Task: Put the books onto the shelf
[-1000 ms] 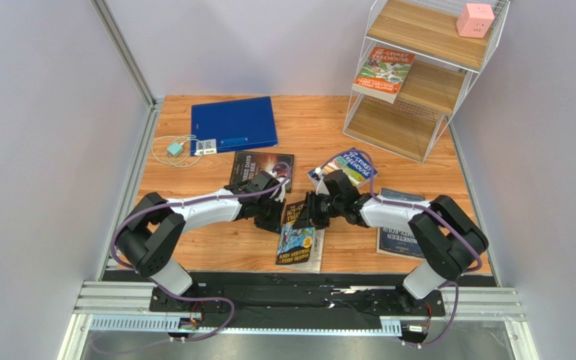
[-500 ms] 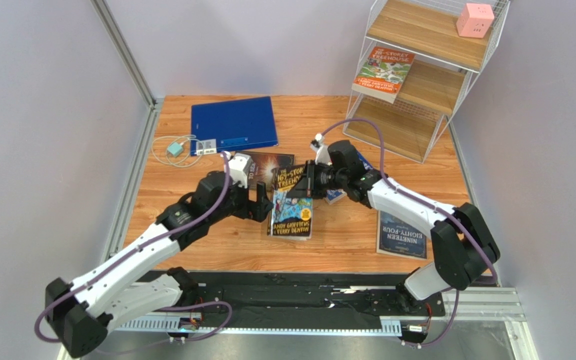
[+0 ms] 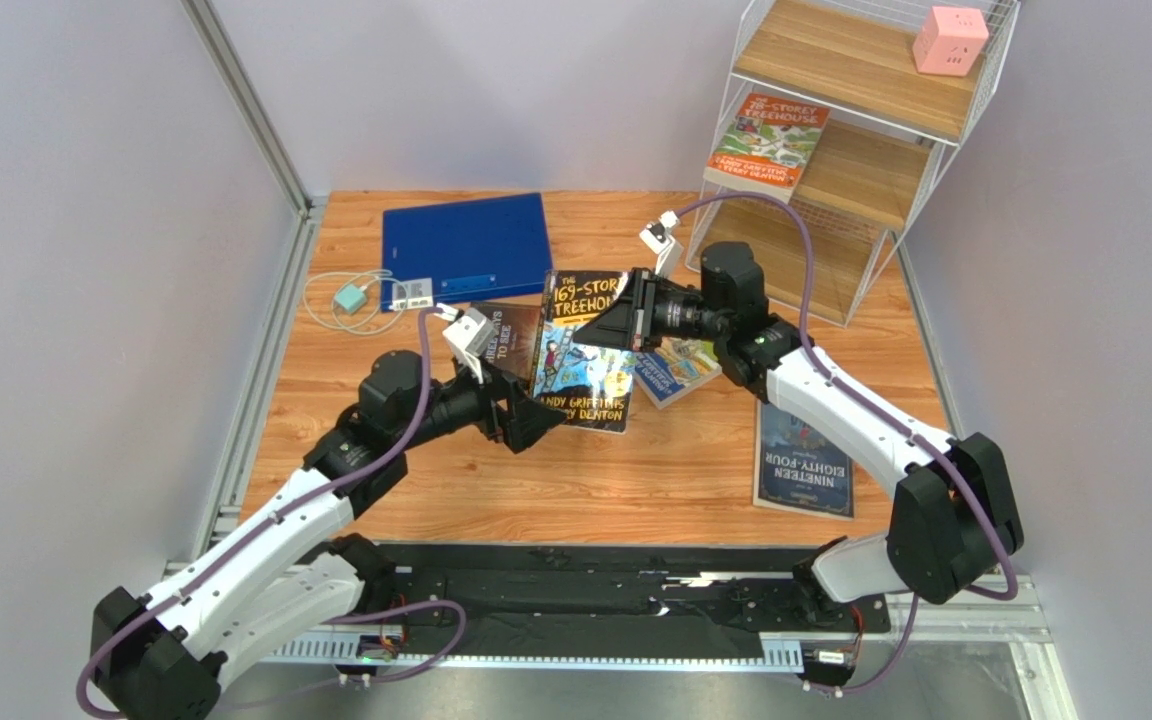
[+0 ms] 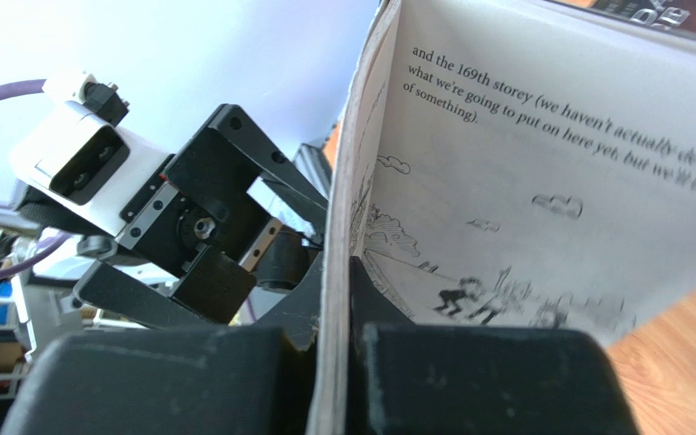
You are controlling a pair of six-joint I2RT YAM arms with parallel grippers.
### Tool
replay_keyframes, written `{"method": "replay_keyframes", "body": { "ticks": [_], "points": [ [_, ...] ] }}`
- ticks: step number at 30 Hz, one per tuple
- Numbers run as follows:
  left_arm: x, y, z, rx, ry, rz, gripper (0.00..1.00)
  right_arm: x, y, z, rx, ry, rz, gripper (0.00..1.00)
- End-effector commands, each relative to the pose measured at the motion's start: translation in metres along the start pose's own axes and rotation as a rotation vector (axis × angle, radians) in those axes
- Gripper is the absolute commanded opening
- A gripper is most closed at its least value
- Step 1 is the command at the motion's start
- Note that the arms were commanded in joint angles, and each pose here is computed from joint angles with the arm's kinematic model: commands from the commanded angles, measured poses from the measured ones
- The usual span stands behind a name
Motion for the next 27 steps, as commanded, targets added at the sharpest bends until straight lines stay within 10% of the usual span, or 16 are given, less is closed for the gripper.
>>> {"method": "replay_keyframes", "body": {
  "ticks": [1,4,6,10,14,17,18,20,27],
  "points": [
    [-0.027,-0.004,-0.024,0.154,-0.047,-0.111,1.0,-0.021,0.009,0.053,-0.187,0.11,-0.041,0.01],
    [-0.026,-0.013,-0.023,0.165,-0.043,-0.097,0.98,-0.022,0.011,0.063,-0.238,0.123,-0.044,0.0],
    [-0.025,-0.02,-0.024,0.196,-0.038,-0.082,0.78,-0.021,0.013,0.068,-0.258,0.139,-0.036,0.0],
    [-0.029,-0.031,-0.025,0.217,-0.009,-0.073,0.0,-0.021,0.016,0.074,-0.277,0.157,-0.026,0.01],
    [-0.039,-0.034,-0.03,0.233,-0.019,-0.062,0.0,-0.017,0.015,0.056,-0.164,0.154,-0.014,0.18],
    [-0.055,-0.03,-0.032,0.207,-0.039,-0.099,0.0,-0.019,0.021,0.029,0.043,0.153,-0.053,0.53],
    [-0.064,-0.027,-0.032,0.19,-0.048,-0.127,0.0,-0.021,0.024,0.015,0.12,0.142,-0.091,0.81],
    [-0.074,-0.024,-0.035,0.186,-0.06,-0.146,0.0,-0.02,0.031,0.013,0.137,0.155,-0.112,0.96],
    [-0.094,-0.027,-0.046,0.259,-0.087,-0.14,0.0,-0.017,0.052,0.001,0.147,0.176,-0.151,1.0]
  ]
}}
Point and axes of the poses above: each gripper's point midway between its finger pads, its own y axis back along the fingers, its own z axis along the line the jaws close on, x = y × z, the point moved 2 cm from there along y, back along the fingers, and after that the axes turned 1 degree about -y, right-handed, at the moved point
